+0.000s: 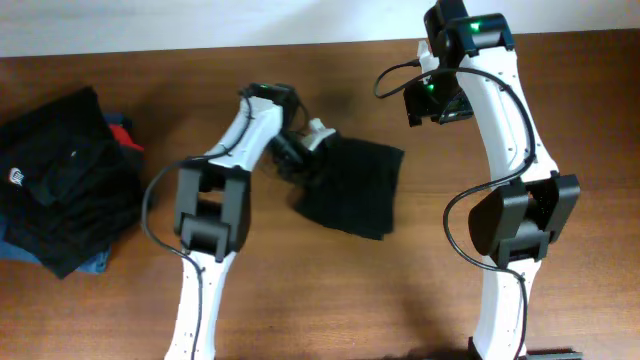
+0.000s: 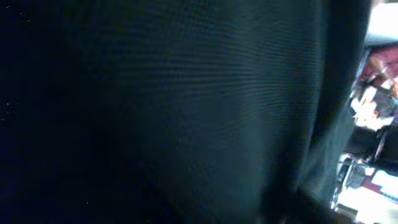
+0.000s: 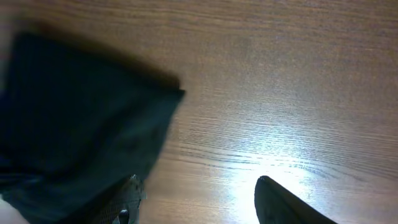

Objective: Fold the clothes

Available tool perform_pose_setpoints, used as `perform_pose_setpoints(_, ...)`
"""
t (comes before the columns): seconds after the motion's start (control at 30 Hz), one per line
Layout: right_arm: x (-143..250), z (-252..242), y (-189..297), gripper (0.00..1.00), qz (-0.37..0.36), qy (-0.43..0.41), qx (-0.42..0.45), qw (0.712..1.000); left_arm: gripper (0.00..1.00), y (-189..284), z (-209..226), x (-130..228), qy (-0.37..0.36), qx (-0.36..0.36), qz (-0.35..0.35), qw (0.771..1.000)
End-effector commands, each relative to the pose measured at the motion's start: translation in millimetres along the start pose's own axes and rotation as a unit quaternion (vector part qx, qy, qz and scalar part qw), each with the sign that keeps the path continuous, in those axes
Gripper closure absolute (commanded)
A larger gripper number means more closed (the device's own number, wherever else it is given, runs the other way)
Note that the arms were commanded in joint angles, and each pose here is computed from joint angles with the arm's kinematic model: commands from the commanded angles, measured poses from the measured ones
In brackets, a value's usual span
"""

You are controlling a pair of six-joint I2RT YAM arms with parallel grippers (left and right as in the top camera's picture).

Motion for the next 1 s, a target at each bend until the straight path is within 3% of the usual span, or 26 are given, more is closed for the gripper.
perform_pose_setpoints(0.0, -1.8, 0.0, 9.7, 0.36, -0.015, 0.001, 0.002, 1.0, 0.86, -25.5, 7.1, 8.4, -0.003, 0.008, 0.034, 0.999)
perform_pose_setpoints(0.03, -1.6, -0.3, 9.7, 0.36, -0.015, 0.0, 0.002, 1.0, 0.95, -23.6, 7.8, 9.0, -0.001, 0.008, 0.033, 0.999)
perform_pose_setpoints(0.1, -1.2, -0.8, 9.7, 0.36, -0.014, 0.0, 0.003, 1.0, 0.99, -16.5, 11.1, 9.7, 0.004, 0.006, 0.027, 1.0)
perform_pose_setpoints(0.3, -0.3, -10.9, 11.6, 0.36, -0.017, 0.001, 0.04, 0.999, 0.99, 39.9, 12.3, 10.6, 0.002, -0.07, 0.028, 0.997)
perform_pose_setpoints(0.53, -0.6, -36.5, 37.2, 0.37, -0.042, -0.024, 0.054, 0.997, 0.99, 152.5, -23.9, 13.9, -0.025, -0.208, -0.019, 0.978)
perform_pose_setpoints(0.7, 8.1, -68.8, 90.9, 0.36, -0.101, -0.059, 0.047, 0.992, 0.99, 224.4, -43.8, 46.4, 0.014, -0.366, -0.001, 0.93)
perform_pose_setpoints(0.77, 14.7, -78.8, 110.7, 0.36, -0.122, -0.072, 0.041, 0.989, 0.99, 252.3, -53.6, 61.4, 0.026, -0.428, 0.009, 0.903)
perform_pose_setpoints(0.8, 19.8, -84.6, 121.9, 0.36, -0.133, -0.079, 0.041, 0.987, 0.99, 275.5, -63.5, 74.5, 0.037, -0.48, 0.018, 0.876)
perform_pose_setpoints(0.97, 29.2, -90.8, 140.2, 0.35, -0.151, -0.082, 0.04, 0.984, 0.99, 335.0, -103.0, 108.4, 0.062, -0.571, -0.023, 0.819)
Point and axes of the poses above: each gripper's point midway between its finger pads, its own y axis back along the fingers, its own z axis along the line the jaws close on, x = y × z, the point moved 5 cm from there along y, back along the fingers, and after that the axes turned 14 degrees about -y, right-handed, at the moved point
